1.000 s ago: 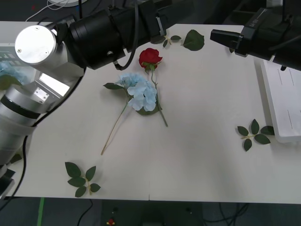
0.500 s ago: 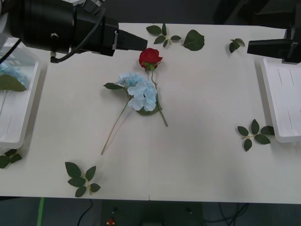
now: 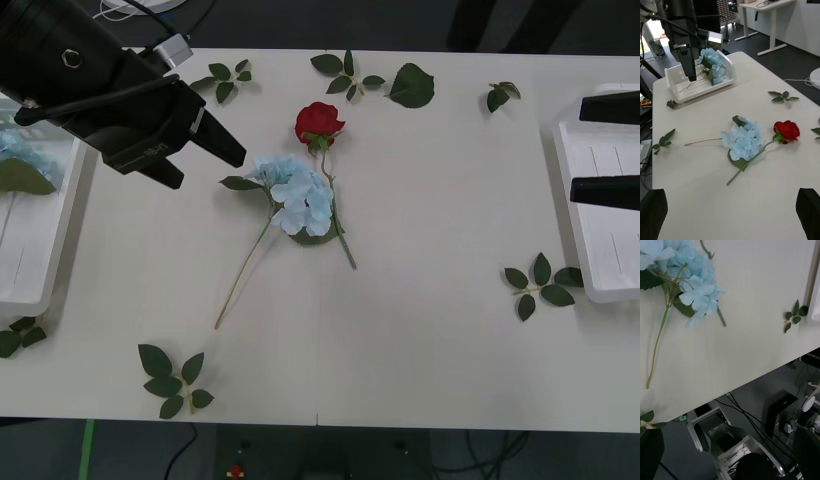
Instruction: Place the red flowers into the right box and the blue flowers into the left box. If a person shows an open palm, hand one flower to the person first, then continue sorting.
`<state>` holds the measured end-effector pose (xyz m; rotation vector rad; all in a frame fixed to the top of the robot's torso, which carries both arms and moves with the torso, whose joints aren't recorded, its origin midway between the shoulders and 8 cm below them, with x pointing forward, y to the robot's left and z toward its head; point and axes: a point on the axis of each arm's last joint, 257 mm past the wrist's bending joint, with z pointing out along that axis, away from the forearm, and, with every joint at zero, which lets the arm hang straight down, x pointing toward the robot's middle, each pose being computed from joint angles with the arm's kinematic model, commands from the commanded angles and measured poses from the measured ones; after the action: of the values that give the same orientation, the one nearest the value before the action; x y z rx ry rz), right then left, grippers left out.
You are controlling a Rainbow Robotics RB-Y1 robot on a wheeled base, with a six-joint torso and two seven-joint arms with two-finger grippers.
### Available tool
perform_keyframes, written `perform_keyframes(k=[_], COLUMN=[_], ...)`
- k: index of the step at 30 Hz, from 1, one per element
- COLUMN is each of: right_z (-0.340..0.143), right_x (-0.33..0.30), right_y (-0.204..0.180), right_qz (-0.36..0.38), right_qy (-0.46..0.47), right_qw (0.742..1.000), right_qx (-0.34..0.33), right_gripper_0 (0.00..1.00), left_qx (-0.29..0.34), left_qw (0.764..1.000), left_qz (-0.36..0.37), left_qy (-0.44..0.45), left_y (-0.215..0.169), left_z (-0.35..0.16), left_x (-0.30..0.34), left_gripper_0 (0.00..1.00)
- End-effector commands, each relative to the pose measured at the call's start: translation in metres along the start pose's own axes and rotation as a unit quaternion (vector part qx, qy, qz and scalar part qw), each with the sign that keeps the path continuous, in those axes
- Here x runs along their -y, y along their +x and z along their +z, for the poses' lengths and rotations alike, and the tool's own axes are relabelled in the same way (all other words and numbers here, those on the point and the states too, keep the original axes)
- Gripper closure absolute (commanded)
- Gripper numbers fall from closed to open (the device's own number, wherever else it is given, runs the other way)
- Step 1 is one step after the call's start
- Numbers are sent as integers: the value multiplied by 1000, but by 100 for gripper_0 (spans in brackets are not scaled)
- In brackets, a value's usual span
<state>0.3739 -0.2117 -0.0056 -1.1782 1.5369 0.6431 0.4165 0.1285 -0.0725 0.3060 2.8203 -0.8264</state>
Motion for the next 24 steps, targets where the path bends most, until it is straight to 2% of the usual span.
perform_keyframes(k=[1, 7, 15, 24], right_z=[-9, -10, -10, -10], right_x=[-13, -16, -13, -13], right_y=[-1, -2, -2, -2], right_qz=[-20, -18, -15, -15], right_qy=[-26, -33, -28, -28], right_qw=[999, 999, 999, 999], right_qx=[-18, -14, -13, -13], right_gripper_0=[0, 0, 0, 0], left_qx=[11, 15, 57, 86], left_qw=[998, 993, 989, 985], left_qz=[-29, -33, -41, 26], left_qy=[-48, -110, -133, -146], left_y=[-1, -3, -14, -32], left_z=[-17, 19, 82, 134], left_x=[-6, -44, -94, -151], left_gripper_0=[0, 0, 0, 0])
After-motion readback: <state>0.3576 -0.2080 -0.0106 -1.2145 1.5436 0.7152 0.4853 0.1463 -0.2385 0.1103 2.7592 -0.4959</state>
